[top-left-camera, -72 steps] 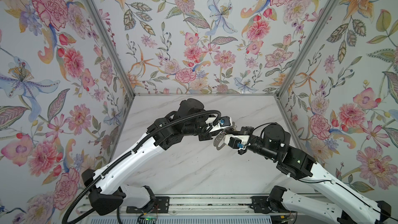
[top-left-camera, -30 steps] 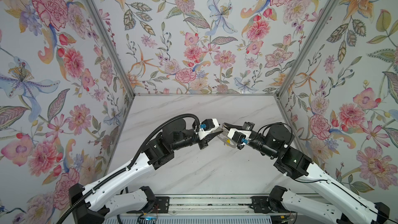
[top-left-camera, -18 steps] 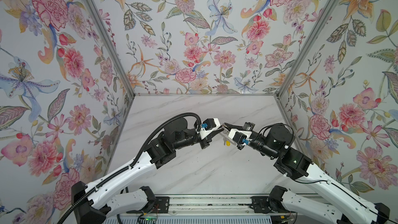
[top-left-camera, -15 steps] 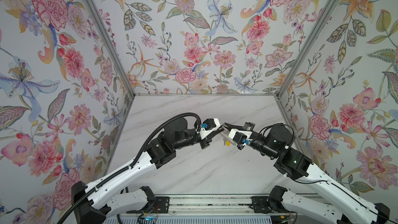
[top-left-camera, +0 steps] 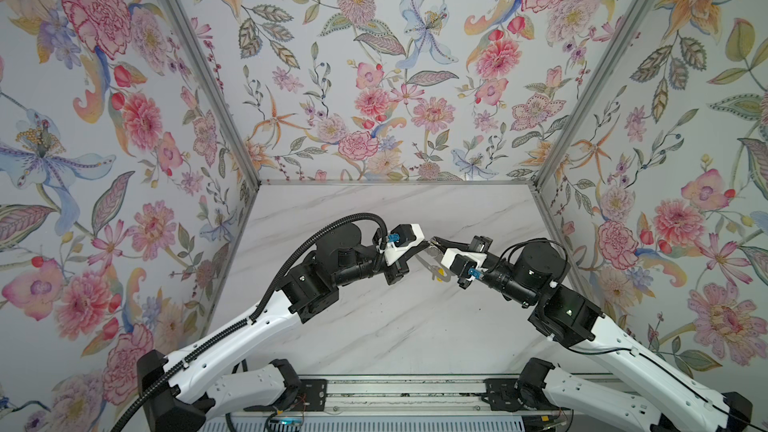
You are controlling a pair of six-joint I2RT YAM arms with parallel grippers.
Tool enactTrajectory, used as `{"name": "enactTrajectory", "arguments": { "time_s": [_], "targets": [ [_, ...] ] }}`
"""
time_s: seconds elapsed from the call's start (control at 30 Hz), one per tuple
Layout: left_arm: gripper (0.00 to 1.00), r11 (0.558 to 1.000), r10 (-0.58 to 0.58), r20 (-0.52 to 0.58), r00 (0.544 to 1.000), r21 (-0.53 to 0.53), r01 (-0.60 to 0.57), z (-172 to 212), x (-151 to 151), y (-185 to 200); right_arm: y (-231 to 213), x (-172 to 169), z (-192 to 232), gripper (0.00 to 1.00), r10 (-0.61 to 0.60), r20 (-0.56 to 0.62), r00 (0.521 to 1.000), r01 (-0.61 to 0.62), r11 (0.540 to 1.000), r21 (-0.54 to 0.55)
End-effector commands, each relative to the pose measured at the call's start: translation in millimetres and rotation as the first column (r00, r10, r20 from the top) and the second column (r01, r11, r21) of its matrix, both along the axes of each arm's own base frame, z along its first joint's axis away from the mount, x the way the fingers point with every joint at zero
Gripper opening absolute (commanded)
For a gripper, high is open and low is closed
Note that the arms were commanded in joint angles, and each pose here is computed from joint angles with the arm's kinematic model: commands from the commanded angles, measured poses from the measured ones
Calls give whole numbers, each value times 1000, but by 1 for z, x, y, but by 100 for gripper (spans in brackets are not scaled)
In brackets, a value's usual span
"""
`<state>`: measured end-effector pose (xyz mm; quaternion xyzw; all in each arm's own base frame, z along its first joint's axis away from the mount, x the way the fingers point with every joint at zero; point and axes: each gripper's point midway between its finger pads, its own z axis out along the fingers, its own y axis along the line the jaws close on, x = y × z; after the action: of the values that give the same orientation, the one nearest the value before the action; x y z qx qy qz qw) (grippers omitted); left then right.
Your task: Remove the keys from the keyring
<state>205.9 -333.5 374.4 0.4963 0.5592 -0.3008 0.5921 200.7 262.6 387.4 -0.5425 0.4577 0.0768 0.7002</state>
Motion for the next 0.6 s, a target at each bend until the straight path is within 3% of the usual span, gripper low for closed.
{"name": "enactTrajectory", "arguments": {
  "time_s": [0.0,0.57],
  "targets": [
    [0,999,-7,-37,999,35,8,0,0,-2,1,-6,18,0,19,43,999,-21,999,41],
    [0,966,-88,-99,991,234,109,14,-6,-12,36,-12,-15,0,-29,102,994,53,970,-239]
  ]
}}
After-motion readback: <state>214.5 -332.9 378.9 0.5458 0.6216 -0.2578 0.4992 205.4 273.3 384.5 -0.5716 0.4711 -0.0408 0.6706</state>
